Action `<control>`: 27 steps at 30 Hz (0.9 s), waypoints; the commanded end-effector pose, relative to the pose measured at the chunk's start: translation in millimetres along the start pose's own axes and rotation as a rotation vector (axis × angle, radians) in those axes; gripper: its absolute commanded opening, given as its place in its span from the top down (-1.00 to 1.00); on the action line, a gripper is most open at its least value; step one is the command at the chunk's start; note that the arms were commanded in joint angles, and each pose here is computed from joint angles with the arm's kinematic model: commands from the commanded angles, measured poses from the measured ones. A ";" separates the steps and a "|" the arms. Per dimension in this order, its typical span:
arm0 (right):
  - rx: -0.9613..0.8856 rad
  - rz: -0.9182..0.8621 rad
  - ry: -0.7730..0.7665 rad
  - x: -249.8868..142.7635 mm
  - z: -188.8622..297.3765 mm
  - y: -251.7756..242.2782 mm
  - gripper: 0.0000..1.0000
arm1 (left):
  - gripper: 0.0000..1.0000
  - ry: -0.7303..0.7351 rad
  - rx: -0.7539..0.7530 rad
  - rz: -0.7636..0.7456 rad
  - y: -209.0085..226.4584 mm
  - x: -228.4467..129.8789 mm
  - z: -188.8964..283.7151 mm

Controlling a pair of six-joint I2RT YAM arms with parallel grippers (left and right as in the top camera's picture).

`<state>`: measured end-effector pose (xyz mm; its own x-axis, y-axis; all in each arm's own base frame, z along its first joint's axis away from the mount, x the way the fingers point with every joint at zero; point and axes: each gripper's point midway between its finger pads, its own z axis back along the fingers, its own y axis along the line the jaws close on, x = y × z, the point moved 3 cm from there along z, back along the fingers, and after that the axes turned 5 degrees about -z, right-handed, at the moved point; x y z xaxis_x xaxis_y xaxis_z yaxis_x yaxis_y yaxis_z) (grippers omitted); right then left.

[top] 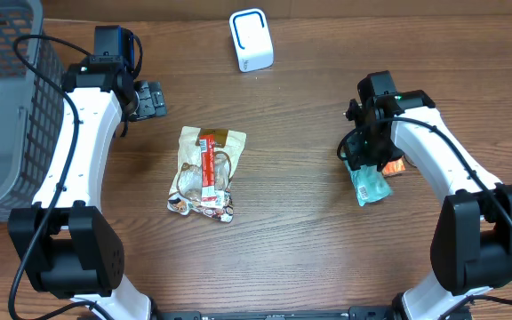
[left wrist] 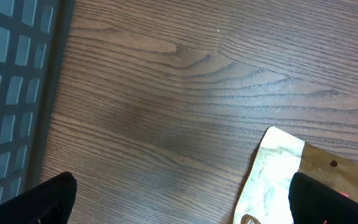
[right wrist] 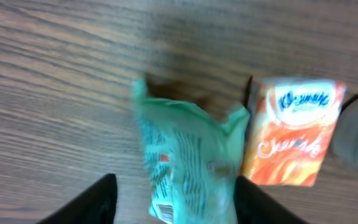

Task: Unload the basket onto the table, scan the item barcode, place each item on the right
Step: 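Carry the wipes pack right and set it down near the jar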

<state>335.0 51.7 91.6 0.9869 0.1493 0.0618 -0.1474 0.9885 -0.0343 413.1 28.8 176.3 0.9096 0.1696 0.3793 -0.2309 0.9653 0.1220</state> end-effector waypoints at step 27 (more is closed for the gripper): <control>-0.051 -0.172 0.011 -33.2 -54.9 0.4 0.20 | -1.00 -0.008 0.011 0.015 2.6 3.4 0.2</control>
<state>314.3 70.8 44.7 0.9973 -0.0135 0.0719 0.0073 0.9963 0.0855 413.1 28.8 176.3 0.9097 0.1696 0.3790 -0.2309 0.9653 0.1221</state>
